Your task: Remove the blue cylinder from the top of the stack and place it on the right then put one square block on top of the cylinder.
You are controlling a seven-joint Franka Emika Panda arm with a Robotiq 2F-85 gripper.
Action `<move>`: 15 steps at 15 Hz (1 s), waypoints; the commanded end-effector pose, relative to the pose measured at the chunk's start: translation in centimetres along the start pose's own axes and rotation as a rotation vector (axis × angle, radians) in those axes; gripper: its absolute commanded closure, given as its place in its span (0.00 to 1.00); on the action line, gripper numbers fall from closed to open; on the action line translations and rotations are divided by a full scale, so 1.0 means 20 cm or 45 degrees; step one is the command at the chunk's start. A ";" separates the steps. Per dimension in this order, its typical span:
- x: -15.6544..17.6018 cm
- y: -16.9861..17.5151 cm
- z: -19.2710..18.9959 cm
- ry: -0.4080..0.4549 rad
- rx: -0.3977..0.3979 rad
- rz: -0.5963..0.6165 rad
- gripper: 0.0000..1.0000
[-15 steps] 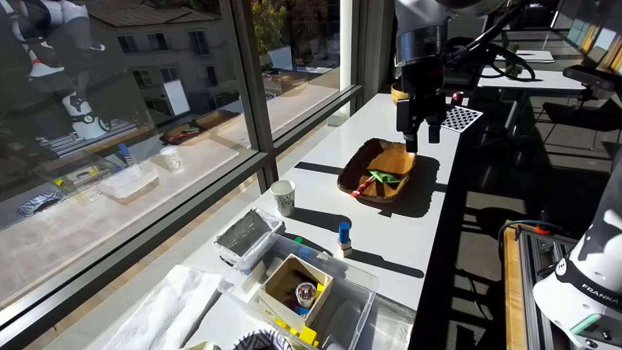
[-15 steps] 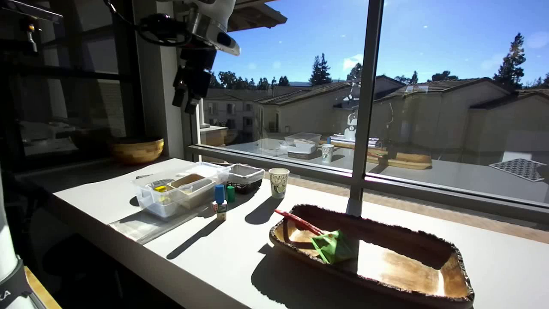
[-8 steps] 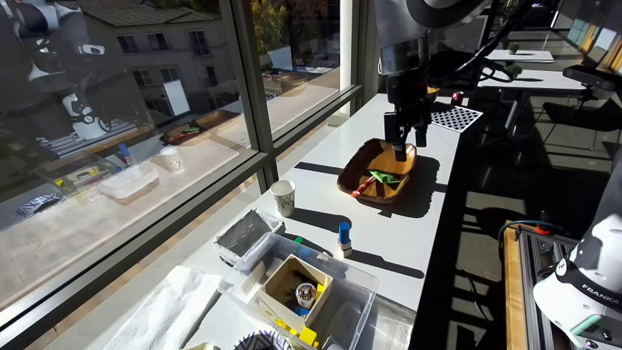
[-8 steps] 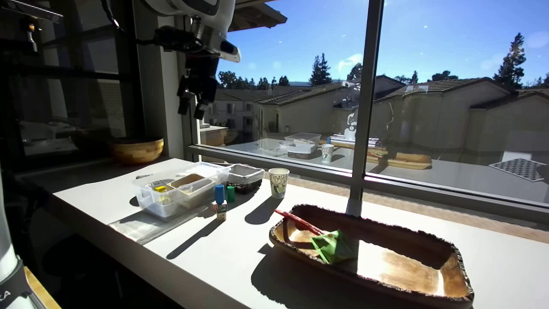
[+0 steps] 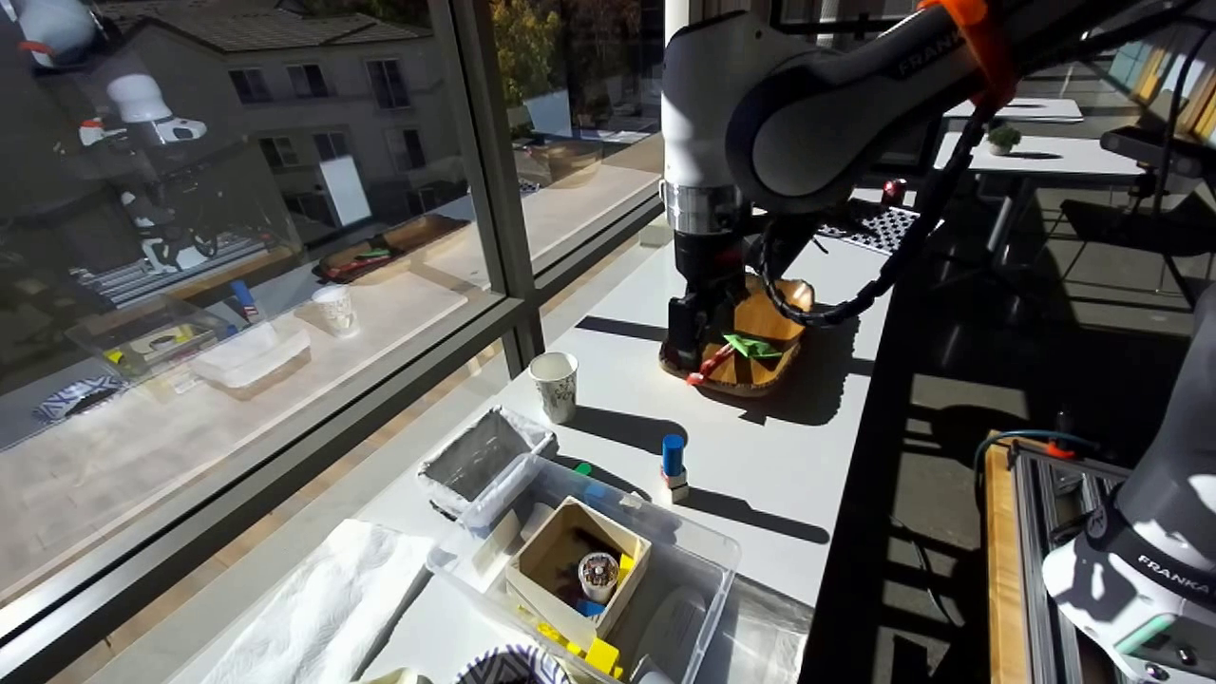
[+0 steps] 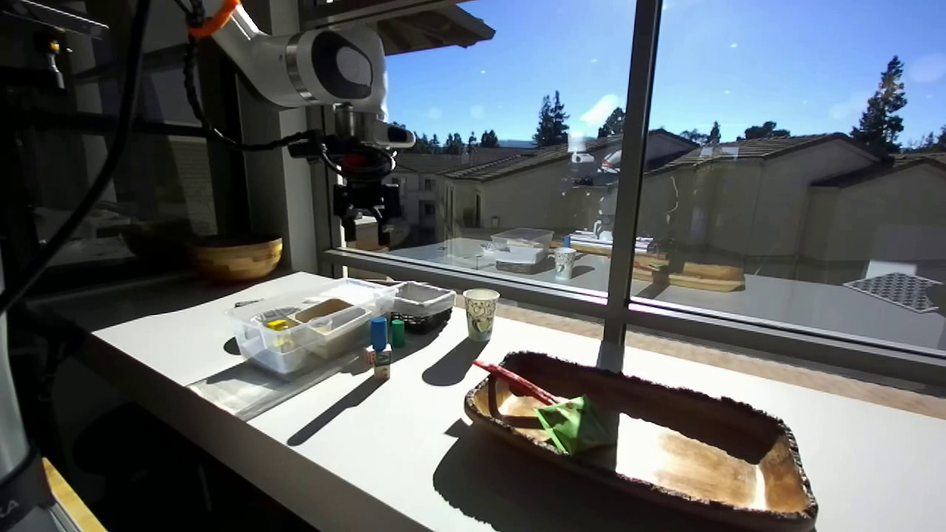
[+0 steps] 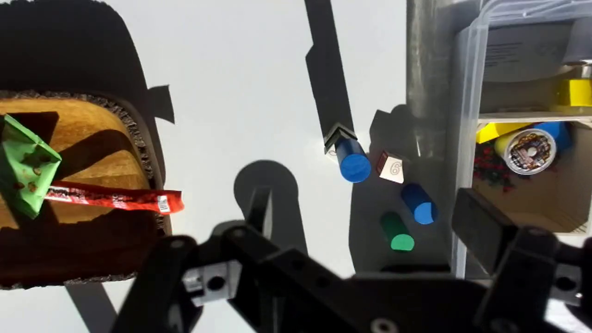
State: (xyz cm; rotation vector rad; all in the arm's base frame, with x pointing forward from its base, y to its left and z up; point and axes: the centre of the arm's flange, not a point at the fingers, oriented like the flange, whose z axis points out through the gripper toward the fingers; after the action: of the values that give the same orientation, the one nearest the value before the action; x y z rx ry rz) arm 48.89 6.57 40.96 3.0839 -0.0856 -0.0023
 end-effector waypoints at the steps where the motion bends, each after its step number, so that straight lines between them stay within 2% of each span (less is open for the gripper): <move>1: 0.00 -0.05 0.21 0.137 -0.037 0.010 0.00; 4: 0.03 -0.05 0.35 0.214 0.040 0.014 0.00; 7: 0.07 -0.03 0.48 0.242 0.079 0.004 0.00; 12: 0.14 -0.01 0.65 0.189 0.144 -0.014 0.00; 15: 0.16 -0.02 0.73 0.113 0.211 -0.020 0.00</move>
State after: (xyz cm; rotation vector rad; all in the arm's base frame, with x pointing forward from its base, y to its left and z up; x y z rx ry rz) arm 50.99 6.00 27.91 3.1890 -0.0773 0.2031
